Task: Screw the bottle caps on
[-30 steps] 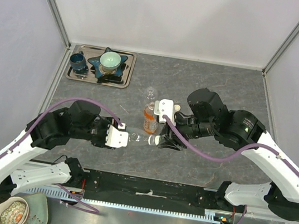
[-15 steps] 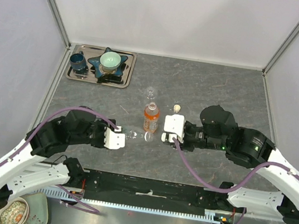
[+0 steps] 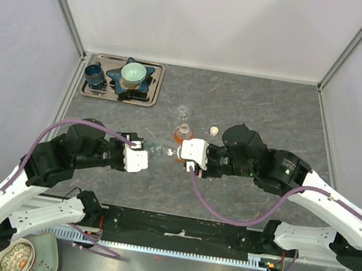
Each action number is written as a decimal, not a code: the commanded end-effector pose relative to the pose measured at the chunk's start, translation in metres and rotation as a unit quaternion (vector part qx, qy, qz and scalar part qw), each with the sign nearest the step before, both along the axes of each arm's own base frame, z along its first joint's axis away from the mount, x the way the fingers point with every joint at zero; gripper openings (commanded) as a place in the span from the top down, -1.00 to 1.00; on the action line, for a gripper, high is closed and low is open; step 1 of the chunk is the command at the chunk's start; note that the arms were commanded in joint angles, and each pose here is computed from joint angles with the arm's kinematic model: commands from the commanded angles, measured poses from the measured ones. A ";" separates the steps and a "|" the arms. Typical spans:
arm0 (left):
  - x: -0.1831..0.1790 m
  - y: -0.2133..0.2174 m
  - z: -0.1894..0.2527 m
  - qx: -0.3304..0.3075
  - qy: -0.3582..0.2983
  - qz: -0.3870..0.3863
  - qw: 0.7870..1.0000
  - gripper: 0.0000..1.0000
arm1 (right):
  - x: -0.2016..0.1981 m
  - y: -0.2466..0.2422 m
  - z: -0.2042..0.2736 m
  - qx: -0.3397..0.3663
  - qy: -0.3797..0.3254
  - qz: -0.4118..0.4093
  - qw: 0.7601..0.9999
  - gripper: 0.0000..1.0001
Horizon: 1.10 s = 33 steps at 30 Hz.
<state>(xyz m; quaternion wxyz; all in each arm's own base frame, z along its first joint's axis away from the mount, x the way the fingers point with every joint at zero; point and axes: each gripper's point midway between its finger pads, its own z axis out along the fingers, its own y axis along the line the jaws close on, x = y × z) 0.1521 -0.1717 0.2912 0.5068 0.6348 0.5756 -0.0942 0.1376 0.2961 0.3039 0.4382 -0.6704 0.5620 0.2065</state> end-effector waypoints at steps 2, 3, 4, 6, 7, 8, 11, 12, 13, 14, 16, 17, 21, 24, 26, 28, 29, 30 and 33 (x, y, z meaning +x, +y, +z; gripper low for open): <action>-0.009 -0.004 -0.001 -0.019 0.022 -0.011 1.000 0.63 | 0.002 0.008 0.025 0.029 -0.019 0.001 0.999 0.51; -0.010 -0.003 -0.005 -0.015 0.027 -0.011 0.999 0.63 | 0.001 0.008 0.030 0.036 -0.020 0.003 0.999 0.51; -0.011 -0.004 -0.007 -0.015 0.031 -0.014 0.999 0.62 | 0.000 0.010 0.034 0.044 -0.021 0.005 0.999 0.51; -0.012 -0.004 -0.013 -0.009 0.035 -0.015 0.999 0.62 | -0.003 0.011 0.043 0.058 -0.020 0.009 0.998 0.50; -0.012 -0.002 -0.015 -0.004 0.033 -0.016 0.999 0.62 | -0.004 0.011 0.046 0.063 -0.020 0.009 0.998 0.50; -0.011 -0.001 -0.017 0.001 0.033 -0.014 0.999 0.62 | -0.004 0.012 0.048 0.066 -0.020 0.011 0.998 0.49; -0.010 0.002 -0.026 0.016 0.029 -0.012 0.999 0.61 | -0.008 0.012 0.057 0.074 -0.018 0.015 0.997 0.48; -0.009 0.003 -0.031 0.022 0.031 -0.010 0.999 0.61 | -0.010 0.012 0.059 0.077 -0.017 0.017 0.997 0.47; -0.008 0.004 -0.031 0.024 0.029 -0.007 0.999 0.61 | -0.012 0.013 0.061 0.080 -0.013 0.023 0.996 0.46; -0.006 0.003 -0.032 0.025 0.028 -0.005 0.999 0.60 | -0.013 0.014 0.061 0.081 -0.011 0.024 0.996 0.45; -0.003 0.004 -0.029 0.024 0.022 -0.001 0.999 0.60 | -0.015 0.015 0.058 0.073 -0.007 0.027 0.997 0.44; -0.002 0.003 -0.029 0.025 0.023 0.001 0.999 0.60 | -0.015 0.016 0.054 0.067 -0.004 0.028 0.997 0.44; -0.001 0.003 -0.023 0.021 0.020 0.006 1.000 0.59 | -0.017 0.016 0.055 0.061 -0.002 0.028 0.998 0.43; 0.000 0.004 -0.025 0.024 0.019 0.009 0.999 0.59 | -0.018 0.013 0.061 0.067 -0.006 0.026 0.997 0.42; 0.001 0.005 -0.026 0.026 0.018 0.012 0.999 0.59 | -0.017 0.010 0.066 0.069 -0.009 0.018 0.997 0.42; 0.005 0.007 -0.025 0.028 0.009 0.020 0.999 0.59 | -0.018 0.005 0.068 0.068 -0.008 0.014 0.998 0.42; 0.006 0.008 -0.025 0.029 0.006 0.021 0.999 0.59 | -0.019 0.002 0.071 0.072 -0.009 0.012 0.997 0.42; 0.007 0.009 -0.025 0.032 0.002 0.023 0.999 0.59 | -0.020 -0.001 0.072 0.072 -0.009 0.011 0.997 0.42; 0.008 0.009 -0.026 0.036 -0.001 0.023 0.999 0.59 | -0.022 -0.006 0.082 0.087 -0.012 0.011 0.996 0.42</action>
